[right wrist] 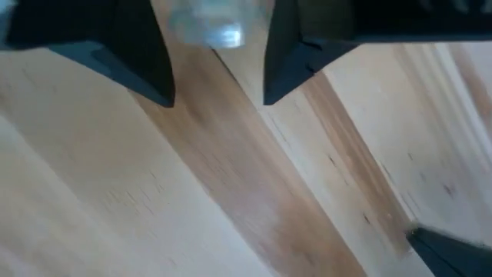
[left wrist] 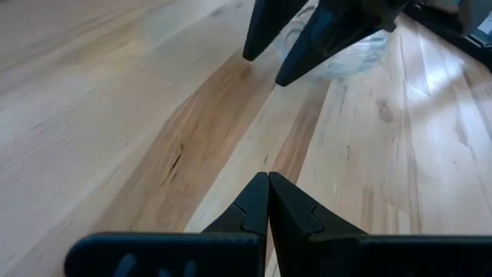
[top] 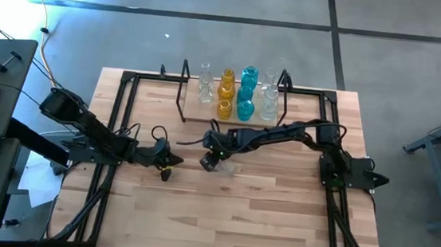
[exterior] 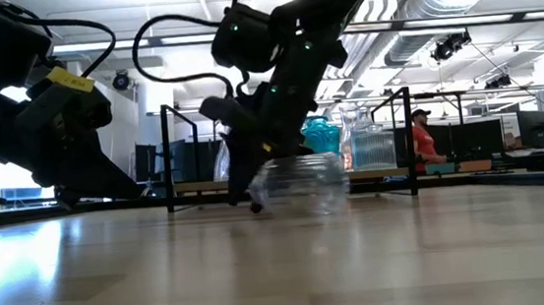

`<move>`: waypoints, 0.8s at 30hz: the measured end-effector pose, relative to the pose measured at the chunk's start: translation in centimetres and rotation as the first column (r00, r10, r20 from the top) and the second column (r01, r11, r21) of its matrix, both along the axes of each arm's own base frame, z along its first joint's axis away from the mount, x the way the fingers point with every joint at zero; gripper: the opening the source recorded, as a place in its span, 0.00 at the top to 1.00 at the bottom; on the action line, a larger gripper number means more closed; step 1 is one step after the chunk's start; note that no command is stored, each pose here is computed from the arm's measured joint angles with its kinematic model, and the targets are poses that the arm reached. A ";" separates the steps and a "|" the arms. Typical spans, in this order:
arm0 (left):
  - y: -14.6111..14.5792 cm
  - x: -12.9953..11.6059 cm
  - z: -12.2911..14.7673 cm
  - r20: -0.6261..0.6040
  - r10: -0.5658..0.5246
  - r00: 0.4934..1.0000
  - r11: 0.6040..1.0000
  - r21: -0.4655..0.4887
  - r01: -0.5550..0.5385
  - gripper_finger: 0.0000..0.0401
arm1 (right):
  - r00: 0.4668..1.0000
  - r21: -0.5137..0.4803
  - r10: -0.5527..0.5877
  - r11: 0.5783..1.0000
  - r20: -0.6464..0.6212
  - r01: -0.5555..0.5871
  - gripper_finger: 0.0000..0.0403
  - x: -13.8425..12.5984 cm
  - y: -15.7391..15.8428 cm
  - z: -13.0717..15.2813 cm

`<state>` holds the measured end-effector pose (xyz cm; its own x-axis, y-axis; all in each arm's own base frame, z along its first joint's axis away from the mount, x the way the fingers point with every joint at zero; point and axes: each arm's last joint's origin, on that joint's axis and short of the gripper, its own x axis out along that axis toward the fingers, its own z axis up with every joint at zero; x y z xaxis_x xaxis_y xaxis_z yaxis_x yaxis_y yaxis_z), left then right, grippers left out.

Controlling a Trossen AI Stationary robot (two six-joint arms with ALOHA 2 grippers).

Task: Sort vases onto shelf
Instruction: Put the transparent vase on the shelf aligned with other transparent vase

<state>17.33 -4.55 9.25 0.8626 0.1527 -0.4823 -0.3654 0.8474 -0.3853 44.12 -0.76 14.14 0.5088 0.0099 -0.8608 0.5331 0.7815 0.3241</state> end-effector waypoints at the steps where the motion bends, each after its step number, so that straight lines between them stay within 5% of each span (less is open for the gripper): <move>1: 0.0 0.0 0.0 0.000 0.000 1.000 1.000 0.000 0.000 1.00 | 1.000 0.000 0.003 1.000 -0.010 -0.003 0.58 -0.1 0.0 -0.1; 14: 0.0 0.0 0.0 0.000 -0.001 1.000 1.000 -0.002 0.001 1.00 | 0.997 0.005 0.076 0.997 -0.001 -0.076 0.85 -0.3 0.1 0.6; 18: 0.0 0.0 0.0 0.000 -0.002 1.000 1.000 -0.002 0.002 1.00 | 0.991 -0.002 0.103 0.995 -0.082 -0.103 0.81 -0.4 0.0 2.9; 24: 0.0 0.0 0.0 -0.001 -0.003 1.000 1.000 -0.002 0.003 1.00 | 0.978 -0.008 0.138 0.990 -0.154 -0.141 0.62 -0.3 1.0 5.9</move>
